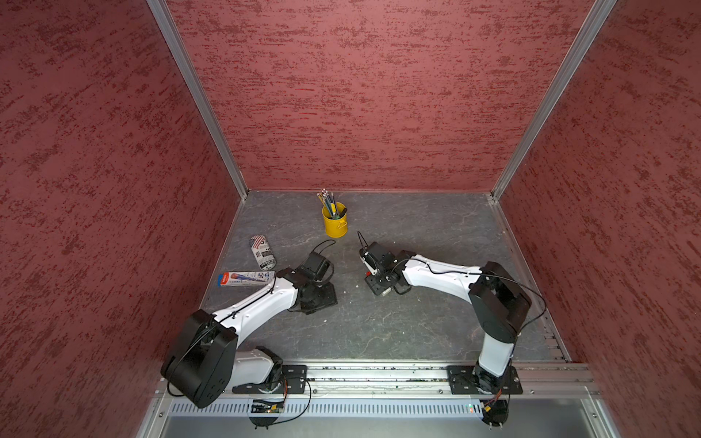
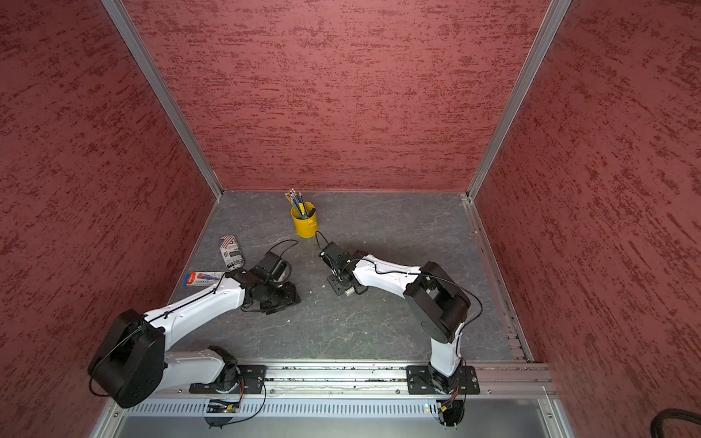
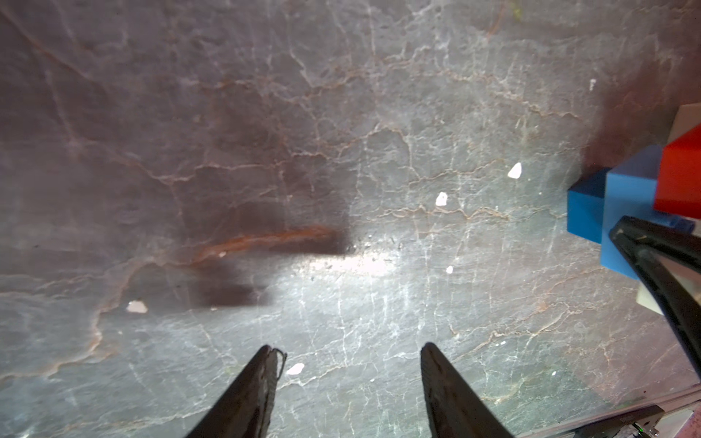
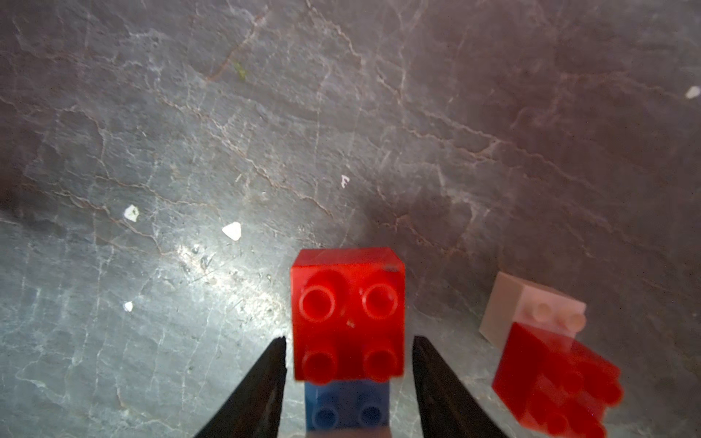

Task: Assemble the letter y with lego
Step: Pick up the lego brick from the center of the board.

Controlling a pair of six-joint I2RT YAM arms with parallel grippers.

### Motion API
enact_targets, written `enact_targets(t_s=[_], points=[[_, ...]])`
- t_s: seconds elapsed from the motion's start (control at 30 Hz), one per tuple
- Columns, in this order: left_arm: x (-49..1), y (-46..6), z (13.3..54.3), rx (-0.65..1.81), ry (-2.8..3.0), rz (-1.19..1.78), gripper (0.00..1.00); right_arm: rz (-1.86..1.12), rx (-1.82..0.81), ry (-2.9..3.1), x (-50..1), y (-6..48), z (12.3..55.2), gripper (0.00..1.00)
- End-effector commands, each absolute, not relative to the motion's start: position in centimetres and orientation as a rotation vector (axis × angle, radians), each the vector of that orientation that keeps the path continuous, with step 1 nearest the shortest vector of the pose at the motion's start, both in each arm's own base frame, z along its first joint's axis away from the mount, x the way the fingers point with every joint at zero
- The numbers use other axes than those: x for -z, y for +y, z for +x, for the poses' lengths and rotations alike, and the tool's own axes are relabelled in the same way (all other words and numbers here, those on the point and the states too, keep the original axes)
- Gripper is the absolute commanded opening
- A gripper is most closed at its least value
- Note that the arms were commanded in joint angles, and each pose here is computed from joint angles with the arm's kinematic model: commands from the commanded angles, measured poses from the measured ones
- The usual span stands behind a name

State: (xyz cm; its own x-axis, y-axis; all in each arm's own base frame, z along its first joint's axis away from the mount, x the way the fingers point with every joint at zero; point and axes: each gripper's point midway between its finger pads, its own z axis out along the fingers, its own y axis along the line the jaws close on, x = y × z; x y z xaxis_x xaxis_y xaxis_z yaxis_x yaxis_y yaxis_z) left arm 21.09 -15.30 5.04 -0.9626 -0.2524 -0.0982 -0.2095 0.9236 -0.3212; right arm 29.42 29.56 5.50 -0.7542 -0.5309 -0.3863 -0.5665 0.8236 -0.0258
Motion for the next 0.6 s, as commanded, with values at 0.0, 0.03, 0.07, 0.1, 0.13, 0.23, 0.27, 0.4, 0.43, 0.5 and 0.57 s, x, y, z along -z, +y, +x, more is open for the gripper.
enact_targets(t_s=[0.0, 0.03, 0.07, 0.1, 0.13, 0.23, 0.27, 0.4, 0.43, 0.5, 0.57], points=[[-5.9, -16.1, 21.9, 0.493, 2.920, -0.305, 0.62, -0.748, -0.143, 2.555, -9.0, 29.3, 30.5, 0.56], [-6.1, -16.3, 22.0, 0.503, 2.918, -0.295, 0.62, -0.734, -0.142, 2.546, -9.7, 29.2, 30.6, 0.56], [-6.3, -16.6, 22.1, 0.511, 2.914, -0.279, 0.62, -0.716, -0.143, 2.538, -10.3, 28.9, 30.7, 0.56], [-6.5, -16.8, 22.2, 0.521, 2.908, -0.266, 0.62, -0.701, -0.145, 2.534, -10.8, 28.7, 30.7, 0.56], [-6.7, -17.2, 22.4, 0.537, 2.903, -0.250, 0.62, -0.674, -0.139, 2.530, -11.2, 28.3, 30.9, 0.56], [-7.7, -18.7, 22.9, 0.626, 2.872, -0.192, 0.62, -0.579, -0.108, 2.539, -12.0, 26.5, 31.6, 0.57], [-8.1, -19.2, 23.1, 0.656, 2.862, -0.172, 0.63, -0.542, -0.092, 2.545, -12.1, 25.7, 31.9, 0.57], [-9.6, -21.4, 23.5, 0.757, 2.811, -0.079, 0.63, -0.455, -0.068, 2.580, -11.4, 23.6, 32.6, 0.59], [-10.0, -21.9, 23.6, 0.777, 2.796, -0.057, 0.63, -0.441, -0.068, 2.591, -11.0, 23.2, 32.7, 0.59], [-10.7, -22.9, 23.7, 0.820, 2.774, -0.025, 0.63, -0.423, -0.076, 2.609, -10.2, 22.7, 32.7, 0.59], [-11.2, -23.7, 23.7, 0.860, 2.754, 0.003, 0.63, -0.408, -0.084, 2.623, -9.4, 22.3, 32.8, 0.59]])
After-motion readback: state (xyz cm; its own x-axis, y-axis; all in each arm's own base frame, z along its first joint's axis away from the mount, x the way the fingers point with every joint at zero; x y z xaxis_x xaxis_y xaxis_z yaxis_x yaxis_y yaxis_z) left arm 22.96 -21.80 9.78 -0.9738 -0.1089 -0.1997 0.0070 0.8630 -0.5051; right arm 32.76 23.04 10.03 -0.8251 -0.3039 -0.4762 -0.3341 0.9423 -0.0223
